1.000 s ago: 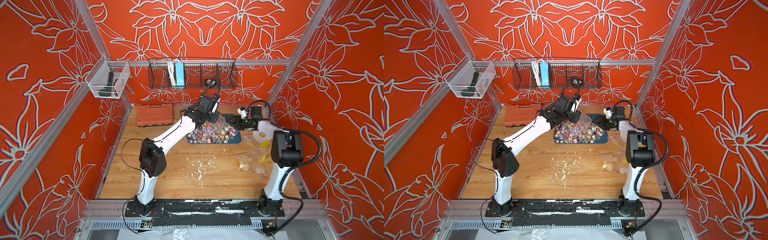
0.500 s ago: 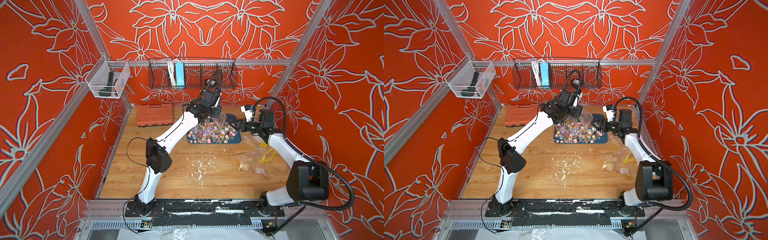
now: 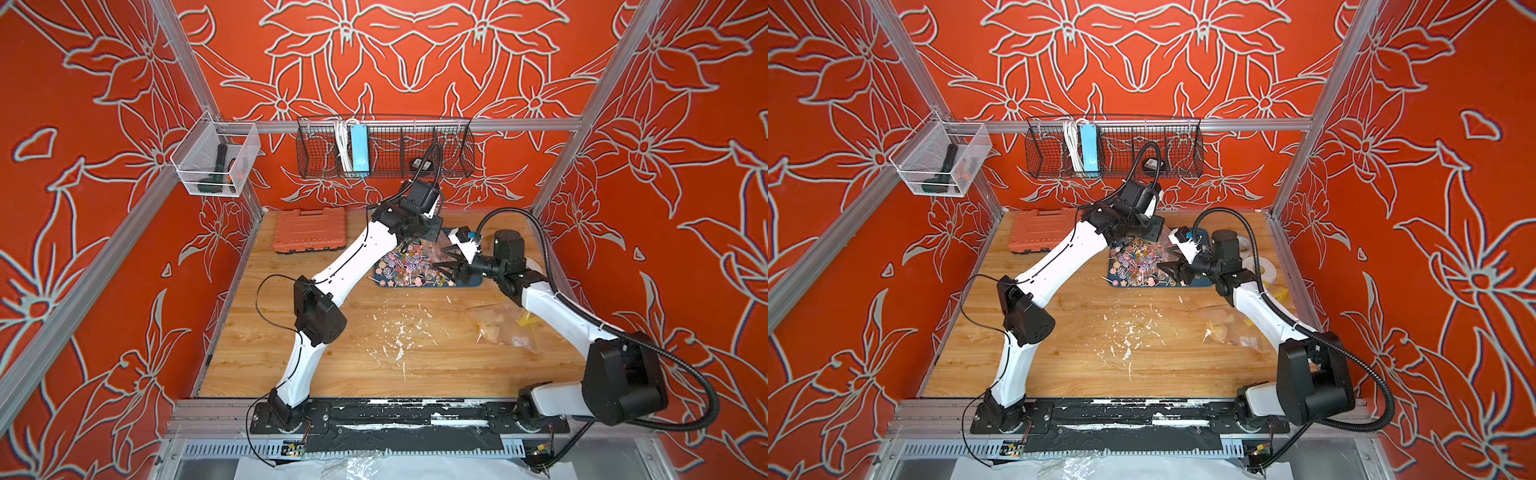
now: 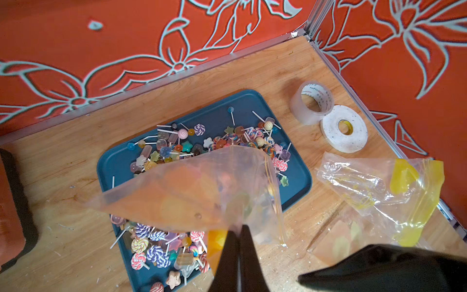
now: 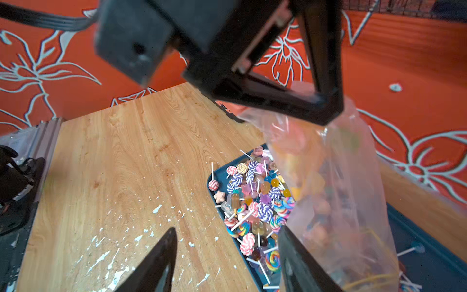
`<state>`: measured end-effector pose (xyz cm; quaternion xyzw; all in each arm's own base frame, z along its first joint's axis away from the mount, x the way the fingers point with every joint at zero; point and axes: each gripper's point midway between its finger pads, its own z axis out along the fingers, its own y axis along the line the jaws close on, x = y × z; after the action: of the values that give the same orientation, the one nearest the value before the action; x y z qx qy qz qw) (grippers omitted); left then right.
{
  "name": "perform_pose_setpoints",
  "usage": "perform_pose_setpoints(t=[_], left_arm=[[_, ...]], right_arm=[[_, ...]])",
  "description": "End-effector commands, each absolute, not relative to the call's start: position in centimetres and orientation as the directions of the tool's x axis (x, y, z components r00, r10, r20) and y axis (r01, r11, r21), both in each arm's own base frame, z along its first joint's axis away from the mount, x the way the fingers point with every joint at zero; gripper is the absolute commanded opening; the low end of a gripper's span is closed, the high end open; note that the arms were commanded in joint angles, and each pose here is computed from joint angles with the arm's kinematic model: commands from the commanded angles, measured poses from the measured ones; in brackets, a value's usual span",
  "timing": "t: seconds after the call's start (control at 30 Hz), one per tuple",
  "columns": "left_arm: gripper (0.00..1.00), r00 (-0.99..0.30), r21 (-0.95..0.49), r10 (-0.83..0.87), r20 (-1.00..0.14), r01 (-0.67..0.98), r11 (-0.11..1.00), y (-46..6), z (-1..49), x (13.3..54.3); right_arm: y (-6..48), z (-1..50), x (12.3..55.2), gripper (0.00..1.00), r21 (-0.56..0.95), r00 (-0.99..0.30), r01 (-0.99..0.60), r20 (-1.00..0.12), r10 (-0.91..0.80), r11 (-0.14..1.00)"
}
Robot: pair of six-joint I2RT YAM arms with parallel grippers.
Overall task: Pour candies out of the ziploc bag
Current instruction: 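Pour the candies out of the ziploc bag onto the tray.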
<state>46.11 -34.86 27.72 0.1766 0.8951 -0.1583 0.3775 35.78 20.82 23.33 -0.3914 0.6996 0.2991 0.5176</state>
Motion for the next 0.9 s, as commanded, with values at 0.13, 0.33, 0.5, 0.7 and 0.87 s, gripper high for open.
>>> perform_pose_setpoints(t=[0.13,0.33,0.5,0.7,0.87], left_arm=[[0.0,-0.712,-0.226,0.143,-0.688,0.397,0.89,-35.8,26.3,45.8],[0.0,-0.735,-0.268,0.083,-0.673,0.347,0.899,-35.9,25.7,46.4],[0.0,-0.752,-0.298,0.053,-0.657,0.323,0.898,-36.1,25.2,46.4],[0.0,-0.76,-0.322,0.034,-0.649,0.315,0.893,-36.2,25.3,46.5],[0.0,-0.758,-0.336,0.011,-0.653,0.302,0.892,-35.7,25.8,46.9]], right_arm=[[20.9,23.6,38.9,0.5,-0.128,-0.026,-0.778,-0.972,-0.235,0.615],[20.6,23.5,40.4,0.46,-0.145,0.0,-0.705,-0.979,-0.205,0.694],[20.4,23.8,41.2,0.46,-0.163,0.026,-0.67,-0.98,-0.196,0.724],[20.5,23.3,41.6,0.43,-0.156,0.015,-0.669,-0.98,-0.196,0.726],[20.7,22.5,41.8,0.42,-0.144,-0.002,-0.681,-0.98,-0.198,0.718]])
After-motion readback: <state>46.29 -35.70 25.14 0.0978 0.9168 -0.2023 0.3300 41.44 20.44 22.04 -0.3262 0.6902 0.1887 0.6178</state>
